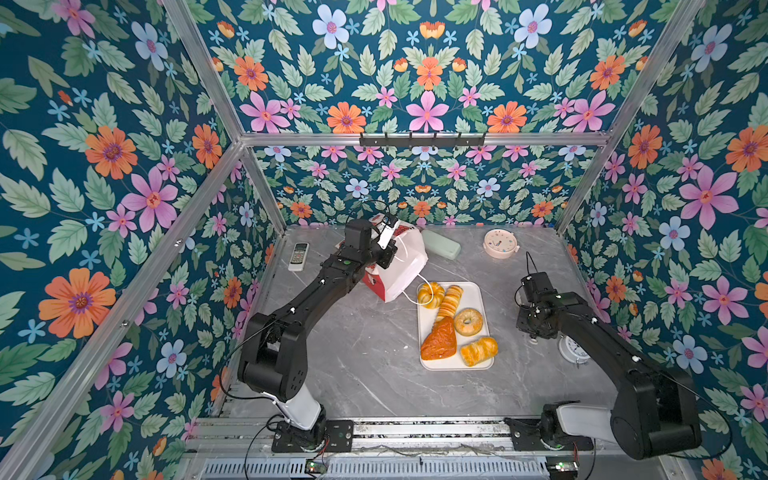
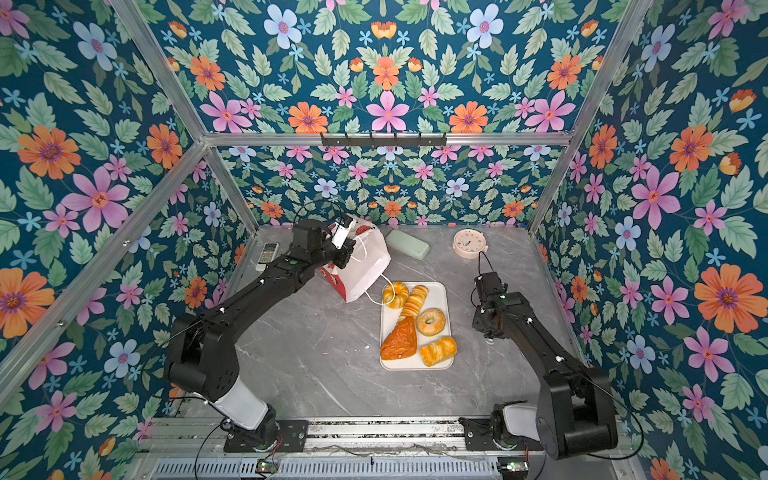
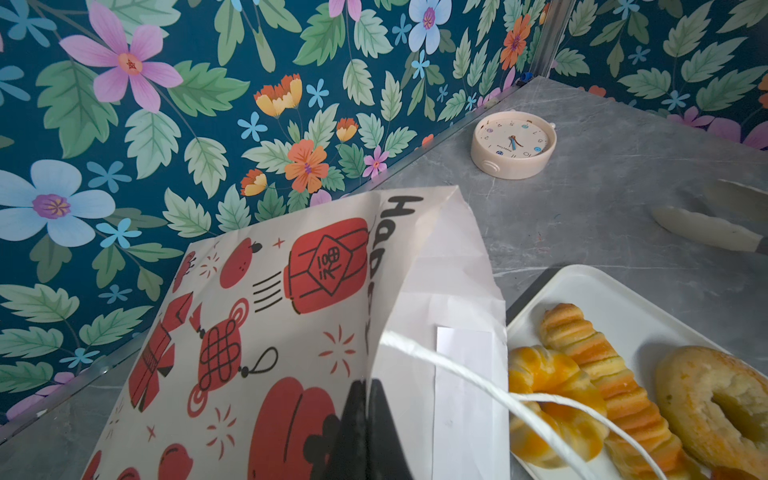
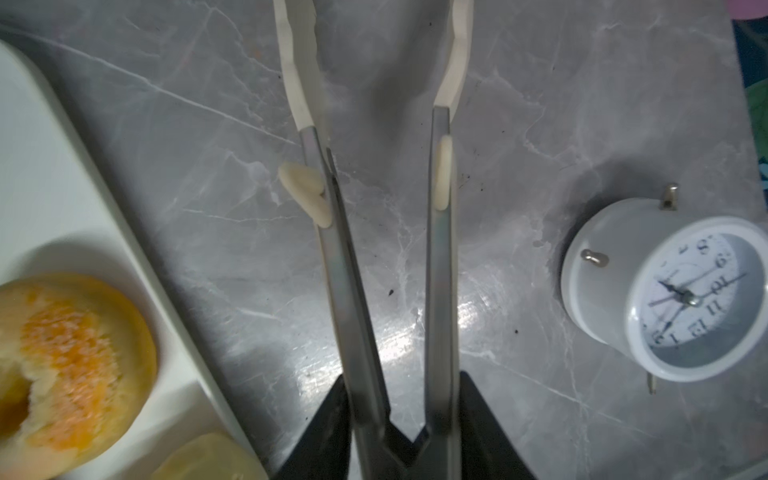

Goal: Take the fake bread out of the paper bag

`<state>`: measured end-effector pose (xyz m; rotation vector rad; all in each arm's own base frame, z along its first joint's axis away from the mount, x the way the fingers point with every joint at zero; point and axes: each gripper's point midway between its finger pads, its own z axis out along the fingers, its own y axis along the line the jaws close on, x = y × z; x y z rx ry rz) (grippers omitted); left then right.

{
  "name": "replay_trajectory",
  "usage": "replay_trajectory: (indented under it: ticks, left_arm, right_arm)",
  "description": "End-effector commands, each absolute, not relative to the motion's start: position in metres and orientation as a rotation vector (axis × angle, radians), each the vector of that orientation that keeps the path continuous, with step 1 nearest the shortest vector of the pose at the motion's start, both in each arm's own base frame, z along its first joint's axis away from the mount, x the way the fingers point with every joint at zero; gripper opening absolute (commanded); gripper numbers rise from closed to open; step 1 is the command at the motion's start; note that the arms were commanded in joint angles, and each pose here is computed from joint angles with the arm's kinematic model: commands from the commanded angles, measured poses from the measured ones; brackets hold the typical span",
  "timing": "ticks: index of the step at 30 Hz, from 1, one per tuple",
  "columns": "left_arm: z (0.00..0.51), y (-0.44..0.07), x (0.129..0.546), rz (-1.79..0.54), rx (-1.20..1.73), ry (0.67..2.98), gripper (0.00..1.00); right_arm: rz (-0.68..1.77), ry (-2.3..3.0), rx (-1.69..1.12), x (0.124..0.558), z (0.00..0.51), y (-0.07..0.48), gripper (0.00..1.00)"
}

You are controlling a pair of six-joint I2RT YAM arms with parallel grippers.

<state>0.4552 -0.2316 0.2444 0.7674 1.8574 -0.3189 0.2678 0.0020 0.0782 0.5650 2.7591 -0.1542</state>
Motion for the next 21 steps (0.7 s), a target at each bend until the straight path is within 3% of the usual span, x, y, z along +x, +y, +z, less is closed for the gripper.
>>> replay_trajectory:
  ticks: [1, 14, 21]
  left_arm:
    - [0.259, -0.234, 0.456, -0.319, 0.772, 1.808, 0.02]
    - [0.284, -0.232, 0.451, -0.327, 0.745, 1.768, 0.02]
    - [0.307, -0.226, 0.454, -0.333, 0.663, 1.778, 0.02]
  right_arm:
    - [-0.142, 2.731, 0.642, 0.275, 0.071, 0.002, 0.39]
    - [-0.085, 2.902, 0.678, 0.253, 0.043, 0.012, 0.49]
    - [-0.057, 2.798, 0.696, 0.259, 0.063, 0.009, 0.49]
